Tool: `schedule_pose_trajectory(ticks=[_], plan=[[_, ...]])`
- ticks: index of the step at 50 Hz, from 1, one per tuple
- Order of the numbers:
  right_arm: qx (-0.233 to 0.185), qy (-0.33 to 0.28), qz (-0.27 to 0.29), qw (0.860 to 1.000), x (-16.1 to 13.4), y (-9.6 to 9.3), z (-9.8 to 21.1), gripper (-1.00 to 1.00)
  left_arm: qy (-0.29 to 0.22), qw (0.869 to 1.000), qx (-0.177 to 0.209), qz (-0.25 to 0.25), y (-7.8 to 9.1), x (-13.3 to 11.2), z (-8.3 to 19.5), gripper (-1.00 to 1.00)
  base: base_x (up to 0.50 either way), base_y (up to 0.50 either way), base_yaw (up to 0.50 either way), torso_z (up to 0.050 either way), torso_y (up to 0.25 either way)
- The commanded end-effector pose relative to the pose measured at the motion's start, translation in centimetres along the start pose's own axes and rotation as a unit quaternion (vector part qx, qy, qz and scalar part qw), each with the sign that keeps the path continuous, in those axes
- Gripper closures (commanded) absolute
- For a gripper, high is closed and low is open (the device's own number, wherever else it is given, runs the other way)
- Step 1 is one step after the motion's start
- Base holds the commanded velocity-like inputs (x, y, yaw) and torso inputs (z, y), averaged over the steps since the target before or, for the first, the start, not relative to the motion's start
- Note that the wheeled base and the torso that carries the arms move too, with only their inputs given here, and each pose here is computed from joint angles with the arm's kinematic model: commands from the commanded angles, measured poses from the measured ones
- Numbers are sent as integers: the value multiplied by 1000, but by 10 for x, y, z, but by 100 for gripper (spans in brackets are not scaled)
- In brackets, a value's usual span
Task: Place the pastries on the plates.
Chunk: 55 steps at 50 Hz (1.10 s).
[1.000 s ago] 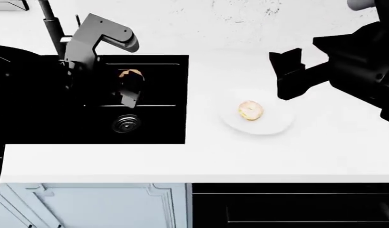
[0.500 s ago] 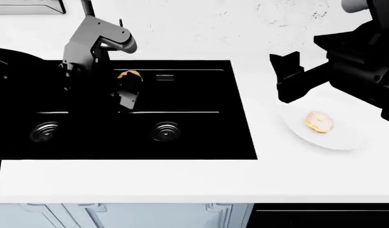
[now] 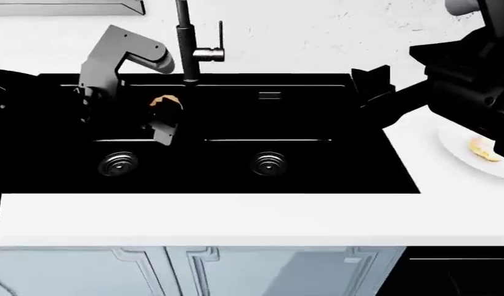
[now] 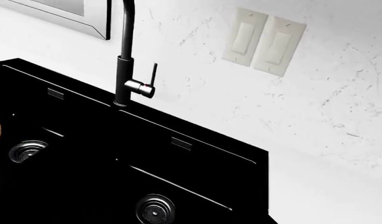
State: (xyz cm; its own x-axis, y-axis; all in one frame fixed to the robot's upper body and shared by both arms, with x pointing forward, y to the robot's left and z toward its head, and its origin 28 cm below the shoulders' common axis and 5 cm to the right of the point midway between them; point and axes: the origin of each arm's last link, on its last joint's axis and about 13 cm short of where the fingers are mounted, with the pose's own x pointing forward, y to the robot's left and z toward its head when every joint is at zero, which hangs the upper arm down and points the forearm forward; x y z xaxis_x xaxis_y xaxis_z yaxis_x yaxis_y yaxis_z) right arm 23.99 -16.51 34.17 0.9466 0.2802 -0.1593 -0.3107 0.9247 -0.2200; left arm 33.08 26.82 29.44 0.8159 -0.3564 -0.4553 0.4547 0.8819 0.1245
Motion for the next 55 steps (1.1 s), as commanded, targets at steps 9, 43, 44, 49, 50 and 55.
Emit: schedule_pose_trajectory(ticks=[9,43,44,49,50,55], plan=[[5,2,-5,1000,0,0,0,-100,-7,1000,-3,-2,1,1,1,100,-156,500,0,0,0],[-1,3,-8,1000,0,0,0,-100,-3,1000,-8,8,5,-1,-7,100,-27,500,0,0,0],[0,2,-8,1000,0,0,0,-100,-4,1000,-9,8,5,-1,-7,100,0,500,0,0,0],[7,5,-6,1000,0,0,0,-100,-2,1000,-6,10,5,-1,-7,100,0,500,0,0,0],[7,6,-5,1000,0,0,0,-100,-2,1000,-5,11,6,-1,-6,100,0,500,0,0,0],[9,4,-6,1000,0,0,0,-100,-6,1000,-6,10,6,-1,-6,100,0,500,0,0,0]])
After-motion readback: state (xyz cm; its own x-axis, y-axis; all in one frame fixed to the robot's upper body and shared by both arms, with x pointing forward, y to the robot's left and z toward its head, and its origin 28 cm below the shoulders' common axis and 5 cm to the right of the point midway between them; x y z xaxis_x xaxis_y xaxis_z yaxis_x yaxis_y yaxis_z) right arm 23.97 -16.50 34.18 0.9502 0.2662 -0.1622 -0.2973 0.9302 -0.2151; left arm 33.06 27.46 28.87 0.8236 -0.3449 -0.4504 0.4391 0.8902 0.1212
